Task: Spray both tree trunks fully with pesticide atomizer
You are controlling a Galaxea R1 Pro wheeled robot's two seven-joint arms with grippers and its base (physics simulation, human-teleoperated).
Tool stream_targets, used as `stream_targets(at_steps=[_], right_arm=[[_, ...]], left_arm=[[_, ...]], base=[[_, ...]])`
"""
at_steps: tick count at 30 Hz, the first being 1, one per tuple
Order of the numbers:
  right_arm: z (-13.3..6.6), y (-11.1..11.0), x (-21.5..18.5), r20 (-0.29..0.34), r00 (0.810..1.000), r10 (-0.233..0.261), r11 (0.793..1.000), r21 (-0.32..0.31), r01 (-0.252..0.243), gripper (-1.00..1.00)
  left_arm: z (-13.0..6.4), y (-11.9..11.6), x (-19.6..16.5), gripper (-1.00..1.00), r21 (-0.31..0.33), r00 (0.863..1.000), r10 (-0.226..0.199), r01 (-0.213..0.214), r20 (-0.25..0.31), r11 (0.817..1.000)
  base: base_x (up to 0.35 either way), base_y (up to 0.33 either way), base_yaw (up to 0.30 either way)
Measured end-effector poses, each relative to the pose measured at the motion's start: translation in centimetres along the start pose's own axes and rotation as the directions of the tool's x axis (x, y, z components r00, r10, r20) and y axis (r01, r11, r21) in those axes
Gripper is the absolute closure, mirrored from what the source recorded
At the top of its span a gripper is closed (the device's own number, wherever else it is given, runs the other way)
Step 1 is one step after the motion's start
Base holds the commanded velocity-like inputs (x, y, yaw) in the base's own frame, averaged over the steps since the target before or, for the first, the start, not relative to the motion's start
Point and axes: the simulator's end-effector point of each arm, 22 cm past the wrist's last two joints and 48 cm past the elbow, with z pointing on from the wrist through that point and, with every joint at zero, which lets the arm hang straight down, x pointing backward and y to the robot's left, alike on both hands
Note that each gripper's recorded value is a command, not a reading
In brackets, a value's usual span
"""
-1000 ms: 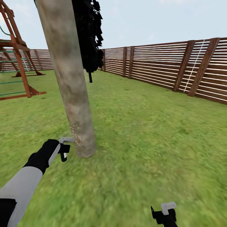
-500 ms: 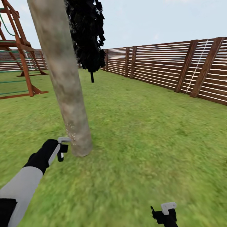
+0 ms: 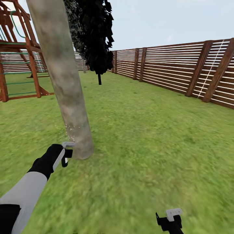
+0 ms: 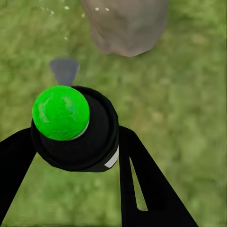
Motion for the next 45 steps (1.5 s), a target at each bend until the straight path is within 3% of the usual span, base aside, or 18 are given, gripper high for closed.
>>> stream_targets(at_steps=[10, 14, 18, 20, 21, 23, 25, 27, 28, 30, 33, 34, 38, 40, 42, 43, 45], right_arm=[[0.0, 0.0, 0.1, -0.001, 1.0, 0.0, 1.0, -0.001, 0.0, -1.0], [0.0, 0.0, 0.1, -0.001, 1.0, 0.0, 1.0, -0.001, 0.0, -1.0], [0.0, 0.0, 0.0, -0.001, 1.0, 0.0, 1.0, -0.001, 0.0, -1.0], [0.0, 0.0, 0.0, -0.001, 1.0, 0.0, 1.0, -0.001, 0.0, -1.0], [0.0, 0.0, 0.0, -0.001, 1.0, 0.0, 1.0, -0.001, 0.0, -1.0], [0.0, 0.0, 0.0, -0.001, 1.0, 0.0, 1.0, 0.0, 0.0, -1.0], [0.0, 0.0, 0.1, -0.001, 1.0, 0.0, 1.0, 0.0, 0.0, -1.0], [0.0, 0.0, 0.1, -0.001, 1.0, 0.0, 1.0, -0.001, 0.0, -1.0], [0.0, 0.0, 0.1, -0.001, 1.0, 0.0, 1.0, -0.001, 0.0, -1.0], [0.0, 0.0, 0.0, -0.001, 1.0, 0.0, 1.0, -0.001, 0.0, -1.0], [0.0, 0.0, 0.1, -0.001, 1.0, 0.0, 1.0, -0.001, 0.0, -1.0], [0.0, 0.0, 0.1, -0.001, 1.0, 0.0, 1.0, -0.001, 0.0, -1.0], [0.0, 0.0, 0.1, -0.001, 1.0, 0.0, 1.0, -0.001, 0.0, -1.0], [0.0, 0.0, 0.1, -0.001, 1.0, 0.0, 1.0, -0.001, 0.0, -1.0], [0.0, 0.0, 0.1, -0.001, 1.0, 0.0, 1.0, -0.001, 0.0, -1.0], [0.0, 0.0, 0.1, -0.001, 1.0, 0.0, 1.0, -0.001, 0.0, -1.0], [0.0, 0.1, 0.1, -0.001, 1.0, 0.0, 1.0, -0.001, 0.0, -1.0]], left_arm=[[0.0, -0.4, 0.1, 1.0, 0.01, 1.0, -0.005, 0.005, -0.002, 1.0], [0.0, -2.0, 0.2, 1.0, 0.031, 1.0, -0.004, 0.004, -0.004, 1.0], [0.7, 1.4, 2.1, 1.0, -0.024, 1.0, 0.005, -0.005, -0.027, 1.0], [1.1, 4.9, 3.9, 1.0, -0.074, 0.999, 0.005, -0.008, -0.051, 0.997], [1.2, 5.1, 4.2, 1.0, -0.071, 0.999, -0.002, -0.002, -0.052, 0.997], [1.3, 4.4, 3.7, 1.0, -0.058, 1.0, -0.007, 0.006, -0.023, 0.998], [1.5, 0.3, 3.6, 1.0, 0.002, 1.0, -0.014, 0.014, -0.009, 1.0], [1.7, -1.1, 4.2, 1.0, 0.013, 1.0, -0.002, 0.002, -0.02, 1.0], [1.8, -0.8, 4.6, 1.0, 0.006, 1.0, -0.002, 0.002, -0.027, 1.0], [2.3, 3.6, 5.8, 1.0, -0.052, 0.998, -0.036, 0.034, -0.05, 0.998], [2.7, 7.1, 7.0, 1.0, -0.094, 0.996, -0.061, 0.055, -0.07, 0.994], [3.1, 8.6, 7.3, 1.0, -0.114, 0.997, -0.065, 0.059, -0.052, 0.992], [3.9, 7.7, 8.2, 1.0, -0.098, 0.996, -0.08, 0.076, -0.04, 0.992], [4.1, 3.9, 8.2, 1.0, -0.047, 0.996, -0.078, 0.076, -0.042, 0.996], [4.1, 2.2, 8.2, 1.0, -0.029, 0.997, -0.066, 0.065, -0.043, 0.997], [4.1, 2.4, 8.2, 1.0, -0.033, 0.997, -0.064, 0.063, -0.044, 0.997], [4.5, 5.8, 10.2, 1.0, -0.081, 0.994, -0.07, 0.064, -0.078, 0.995]], base=[[0.084, -0.273, 0.078], [0.13, -0.273, 0.0], [0.13, -0.273, 0.0], [0.13, -0.273, 0.0], [0.13, -0.273, 0.0], [0.13, -0.273, 0.0], [0.13, -0.273, 0.0], [0.13, -0.273, 0.021], [0.13, -0.273, 0.185], [0.13, -0.273, 0.248], [0.131, -0.273, 0.27], [0.145, -0.265, 0.275], [0.152, -0.262, 0.276], [0.154, -0.261, 0.276], [0.154, -0.261, 0.276], [0.154, -0.261, 0.276], [0.154, -0.26, 0.276]])
